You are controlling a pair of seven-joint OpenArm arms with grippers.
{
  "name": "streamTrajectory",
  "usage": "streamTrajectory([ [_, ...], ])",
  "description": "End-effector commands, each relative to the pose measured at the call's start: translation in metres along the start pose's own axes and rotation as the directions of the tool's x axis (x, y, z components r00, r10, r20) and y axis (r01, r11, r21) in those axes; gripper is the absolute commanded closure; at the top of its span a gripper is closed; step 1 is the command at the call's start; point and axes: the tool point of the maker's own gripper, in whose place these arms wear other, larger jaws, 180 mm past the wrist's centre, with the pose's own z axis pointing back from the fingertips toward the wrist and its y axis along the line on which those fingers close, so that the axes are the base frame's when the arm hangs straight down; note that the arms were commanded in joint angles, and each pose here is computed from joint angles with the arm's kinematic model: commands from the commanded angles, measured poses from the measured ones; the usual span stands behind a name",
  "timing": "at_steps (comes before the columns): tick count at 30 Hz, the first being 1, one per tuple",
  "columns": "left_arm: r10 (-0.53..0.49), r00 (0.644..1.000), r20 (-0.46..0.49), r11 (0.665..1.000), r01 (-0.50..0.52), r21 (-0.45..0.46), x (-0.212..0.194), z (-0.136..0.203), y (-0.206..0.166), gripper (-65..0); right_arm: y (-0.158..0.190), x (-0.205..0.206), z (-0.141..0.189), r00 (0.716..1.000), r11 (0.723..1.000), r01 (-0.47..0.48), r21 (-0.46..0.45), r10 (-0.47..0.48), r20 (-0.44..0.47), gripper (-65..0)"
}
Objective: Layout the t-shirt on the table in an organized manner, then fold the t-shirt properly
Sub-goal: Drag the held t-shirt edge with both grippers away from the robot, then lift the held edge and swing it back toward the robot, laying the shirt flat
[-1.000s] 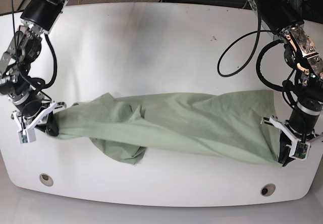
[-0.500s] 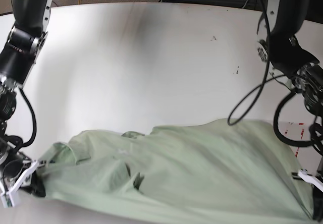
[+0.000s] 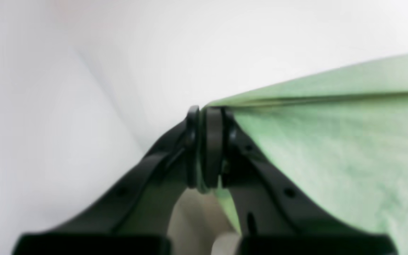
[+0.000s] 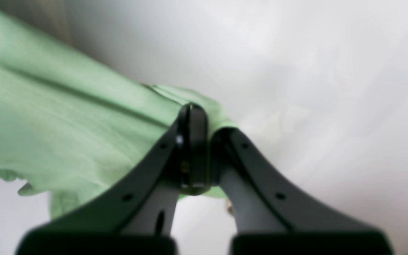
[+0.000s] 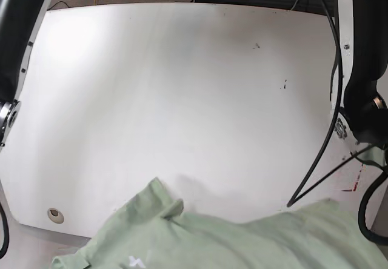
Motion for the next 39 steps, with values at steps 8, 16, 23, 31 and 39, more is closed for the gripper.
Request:
streamTrajectory([
  [8,0.071,0.994,0.08,0.997,-0.072,0.0,0.046,-0.019,0.024,0.0,-0.034,0.07,0.043,0.991,0.991,-0.081,-0.106,0.092,0.096,0.0],
  [16,0.048,0.999,-0.017,0.998,-0.049,-0.036,0.001,-0.013,-0.008,0.0,-0.04,0.03,0.052,0.993,0.988,-0.114,-0.103,0.113,-0.017,0.0],
  [23,-0.002,0.989,-0.149,0.996,-0.011,-0.088,-0.067,0.01,-0.049,0.0,-0.027,-0.059,0.056,0.995,0.999,-0.018,-0.043,0.014,-0.097,0.0],
  [31,-0.054,0.928,-0.367,0.983,-0.014,-0.181,-0.172,0.057,-0.095,0.0,0.014,-0.207,0.078,0.948,0.99,0.137,-0.019,-0.136,-0.287,0.0],
  [39,-0.161,0.803,-0.574,0.954,-0.022,-0.298,-0.27,0.13,-0.123,0.0,0.092,-0.326,0.111,0.845,0.947,0.322,0.0,-0.287,-0.452,0.0],
])
